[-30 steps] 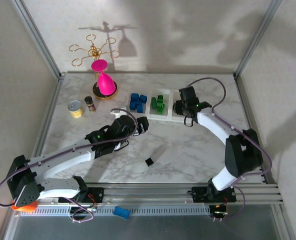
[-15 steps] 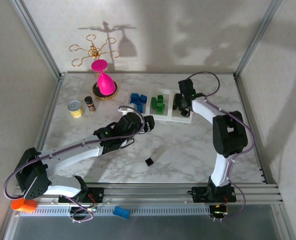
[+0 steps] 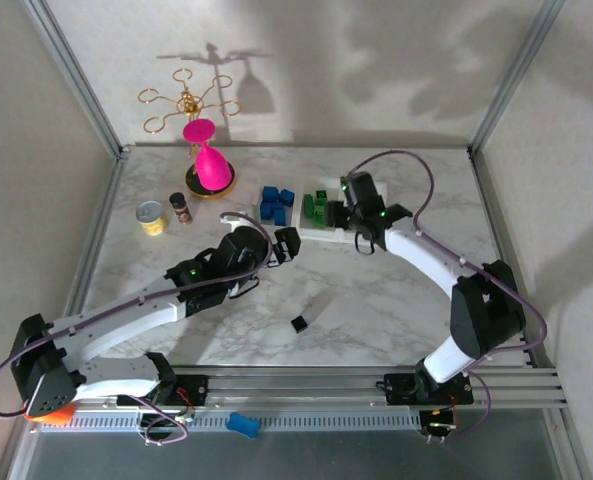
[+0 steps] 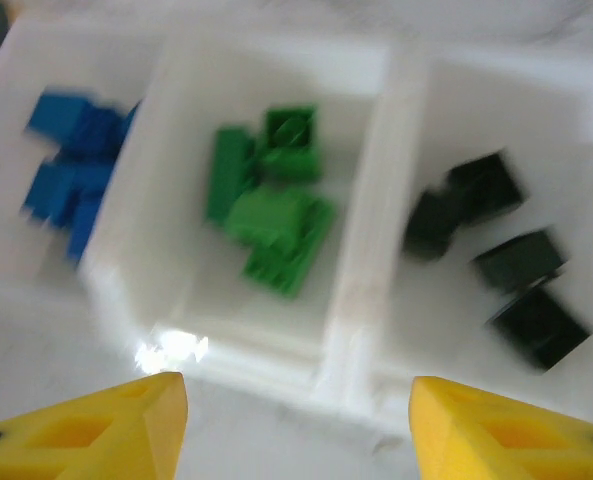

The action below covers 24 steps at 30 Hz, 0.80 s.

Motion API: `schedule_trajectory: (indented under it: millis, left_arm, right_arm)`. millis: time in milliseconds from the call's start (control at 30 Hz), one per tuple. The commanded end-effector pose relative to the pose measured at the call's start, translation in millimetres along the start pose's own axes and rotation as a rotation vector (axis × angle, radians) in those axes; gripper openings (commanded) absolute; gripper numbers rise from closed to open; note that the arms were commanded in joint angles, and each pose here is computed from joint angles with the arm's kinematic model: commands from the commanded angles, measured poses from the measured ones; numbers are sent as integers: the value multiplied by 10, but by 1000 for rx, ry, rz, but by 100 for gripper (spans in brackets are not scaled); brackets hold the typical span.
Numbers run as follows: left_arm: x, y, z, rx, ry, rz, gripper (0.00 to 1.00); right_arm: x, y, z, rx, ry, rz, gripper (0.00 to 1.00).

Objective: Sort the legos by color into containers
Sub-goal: Place the lego in the container, then pick up the lego from the bottom-center of the table.

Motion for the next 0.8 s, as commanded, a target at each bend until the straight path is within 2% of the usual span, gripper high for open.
schedule_trajectory:
  millis: [0, 133, 367, 600, 767]
  left_arm:
    - [-107, 262, 110, 92, 12, 7, 100]
    - [-194, 481, 257, 144, 6, 35, 100]
    - [-342, 788, 437, 194, -12, 109, 100]
    - [-408, 946, 545, 227, -20, 131, 100]
    - [-412, 963, 554, 228, -27, 129, 100]
  right_arm:
    - [-454, 147, 106, 41, 125, 87, 63]
    - [-938, 378, 268, 97, 209, 176, 67]
    - [-1575, 692, 474, 199, 313, 272, 72]
    - [-2124, 820, 394, 156, 359, 345, 74]
    - [-2285, 844, 282, 106, 373, 368, 71]
Point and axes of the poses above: each hand's point on the last joint's axis, 136 mm out from that joint toward the fingers, its own z axis back along the fingers, its own y axis along the line the jaws close on, x = y × z, the point moved 8 cm from there along z, back along the fingers, and after that the axes turned 5 degrees about -z, right-handed, at the moved point
